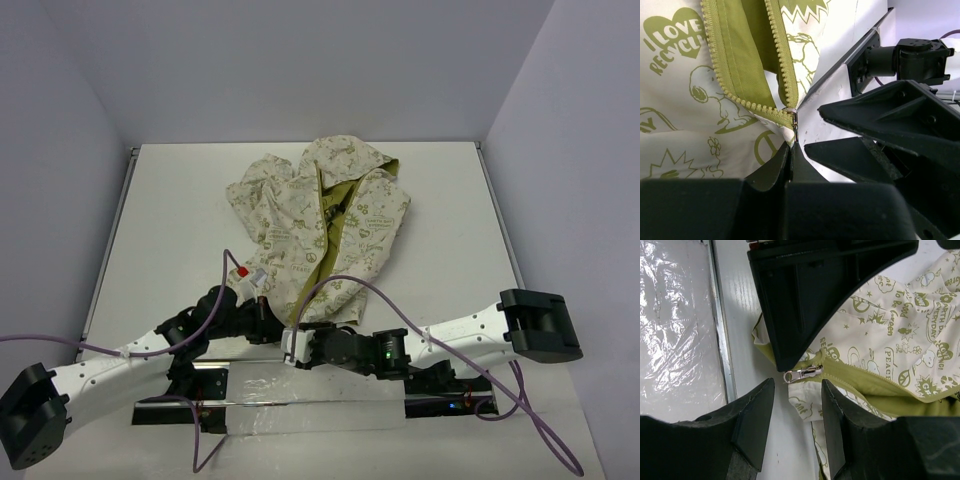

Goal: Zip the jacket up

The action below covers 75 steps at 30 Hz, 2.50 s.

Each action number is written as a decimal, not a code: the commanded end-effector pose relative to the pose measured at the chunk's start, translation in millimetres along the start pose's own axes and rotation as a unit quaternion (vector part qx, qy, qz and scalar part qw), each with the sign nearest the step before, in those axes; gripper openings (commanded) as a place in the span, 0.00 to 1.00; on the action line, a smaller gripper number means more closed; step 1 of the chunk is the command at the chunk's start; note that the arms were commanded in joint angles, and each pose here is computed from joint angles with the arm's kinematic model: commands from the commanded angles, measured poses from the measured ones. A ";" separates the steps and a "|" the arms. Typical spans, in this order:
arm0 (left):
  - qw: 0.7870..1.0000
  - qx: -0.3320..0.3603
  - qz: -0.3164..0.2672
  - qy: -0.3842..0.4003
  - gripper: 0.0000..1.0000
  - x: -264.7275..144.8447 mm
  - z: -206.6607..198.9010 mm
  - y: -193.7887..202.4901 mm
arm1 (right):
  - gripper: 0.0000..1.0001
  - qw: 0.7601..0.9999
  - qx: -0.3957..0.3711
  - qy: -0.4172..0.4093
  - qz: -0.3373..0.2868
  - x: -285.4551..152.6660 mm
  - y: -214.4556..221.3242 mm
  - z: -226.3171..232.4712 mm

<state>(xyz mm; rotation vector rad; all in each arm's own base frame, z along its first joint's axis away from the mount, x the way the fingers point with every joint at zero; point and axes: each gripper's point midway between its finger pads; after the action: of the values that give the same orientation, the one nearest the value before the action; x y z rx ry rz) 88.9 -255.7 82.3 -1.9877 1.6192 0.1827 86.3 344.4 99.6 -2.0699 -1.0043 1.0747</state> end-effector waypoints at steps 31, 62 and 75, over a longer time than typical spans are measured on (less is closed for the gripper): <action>1.000 0.004 -0.002 0.012 0.00 0.4 -5.8 -0.9 | 0.18 0.999 -0.021 0.042 0.010 8.8 -12.7 -12.6; 1.000 0.004 0.002 0.012 0.00 1.4 -5.2 0.6 | 0.06 0.997 -0.014 0.071 0.018 -2.2 -8.5 -25.7; 1.000 0.005 0.000 0.011 0.00 0.8 -5.8 -0.3 | 0.12 0.998 -0.020 0.056 0.031 9.8 0.5 -14.2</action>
<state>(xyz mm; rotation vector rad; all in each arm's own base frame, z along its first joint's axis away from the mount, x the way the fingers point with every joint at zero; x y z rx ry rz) 91.9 -256.2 79.7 -2.0059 1.6022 0.1969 100.4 342.9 96.5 -2.2163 -0.9247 0.9968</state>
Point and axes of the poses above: each gripper's point midway between its finger pads, its own x axis out along the fingers, its own z axis along the line the jaws close on, y = z × x, and after that the axes turned 4 degrees about -x, right-handed
